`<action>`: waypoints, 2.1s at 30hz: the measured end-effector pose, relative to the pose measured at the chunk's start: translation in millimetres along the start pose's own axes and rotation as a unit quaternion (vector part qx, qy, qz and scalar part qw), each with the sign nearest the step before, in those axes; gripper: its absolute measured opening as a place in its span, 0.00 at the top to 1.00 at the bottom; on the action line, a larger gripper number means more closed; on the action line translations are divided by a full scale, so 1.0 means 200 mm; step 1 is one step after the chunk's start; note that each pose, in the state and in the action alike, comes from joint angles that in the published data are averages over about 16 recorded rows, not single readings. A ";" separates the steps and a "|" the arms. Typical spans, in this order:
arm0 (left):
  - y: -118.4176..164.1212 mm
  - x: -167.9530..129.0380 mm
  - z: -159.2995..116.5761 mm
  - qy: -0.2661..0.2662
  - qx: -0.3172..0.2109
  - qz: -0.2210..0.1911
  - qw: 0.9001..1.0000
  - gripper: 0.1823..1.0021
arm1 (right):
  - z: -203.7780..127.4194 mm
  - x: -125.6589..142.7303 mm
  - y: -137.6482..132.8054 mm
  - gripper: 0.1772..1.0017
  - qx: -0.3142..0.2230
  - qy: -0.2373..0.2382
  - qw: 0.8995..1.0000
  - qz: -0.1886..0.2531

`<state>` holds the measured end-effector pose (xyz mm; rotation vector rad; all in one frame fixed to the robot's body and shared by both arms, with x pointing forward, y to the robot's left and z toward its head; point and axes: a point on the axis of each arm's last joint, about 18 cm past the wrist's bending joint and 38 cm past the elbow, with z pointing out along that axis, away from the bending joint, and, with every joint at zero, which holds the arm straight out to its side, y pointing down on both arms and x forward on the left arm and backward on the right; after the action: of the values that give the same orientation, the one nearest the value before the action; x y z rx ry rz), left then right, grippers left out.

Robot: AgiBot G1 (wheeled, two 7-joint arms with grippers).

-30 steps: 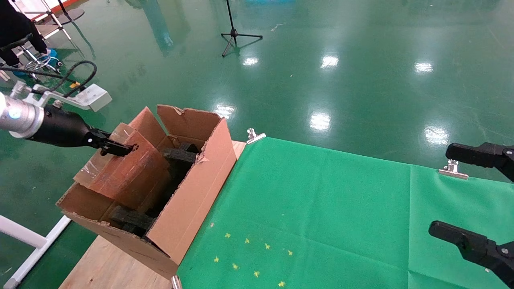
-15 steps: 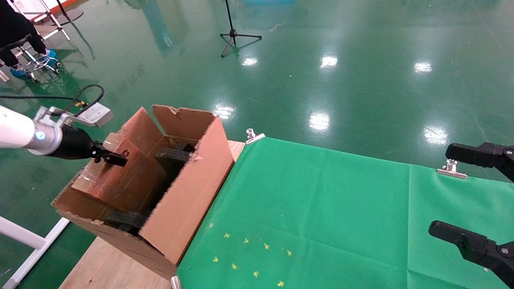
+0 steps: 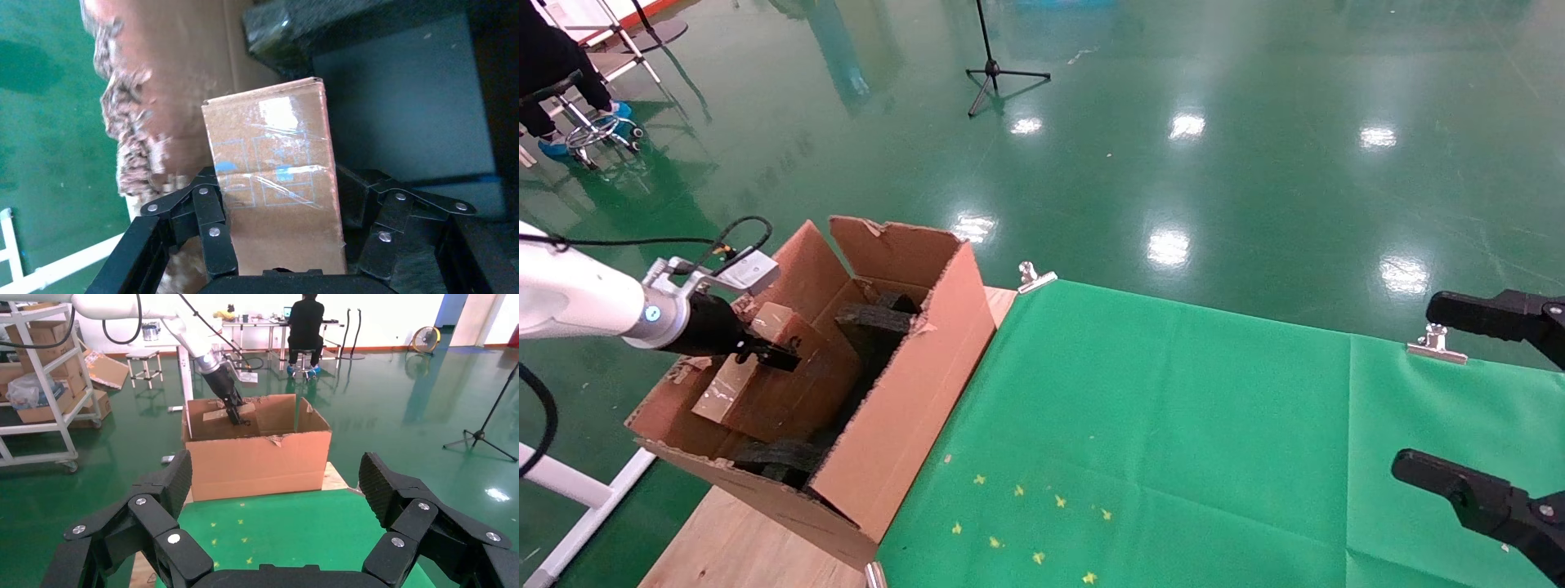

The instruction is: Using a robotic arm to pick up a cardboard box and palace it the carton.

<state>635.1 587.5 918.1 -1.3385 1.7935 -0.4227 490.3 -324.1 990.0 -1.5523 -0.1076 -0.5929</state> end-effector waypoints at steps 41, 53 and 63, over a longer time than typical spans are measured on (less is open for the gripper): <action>-0.14 0.03 0.02 -0.003 0.059 -0.023 0.998 0.39 | 0.00 0.00 0.00 0.00 0.000 0.000 1.000 0.000; -0.41 0.08 -0.46 0.140 0.200 0.019 0.969 0.11 | 0.00 0.00 0.00 0.00 0.000 0.000 1.000 0.000; -0.43 0.18 -0.68 0.209 0.228 0.075 0.948 0.02 | 0.00 0.00 0.00 0.00 0.000 0.001 1.000 0.000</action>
<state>580.2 494.2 1043.0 -0.8205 1.9563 -1.0279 490.4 -324.3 990.0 -1.5516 -0.1065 -0.5932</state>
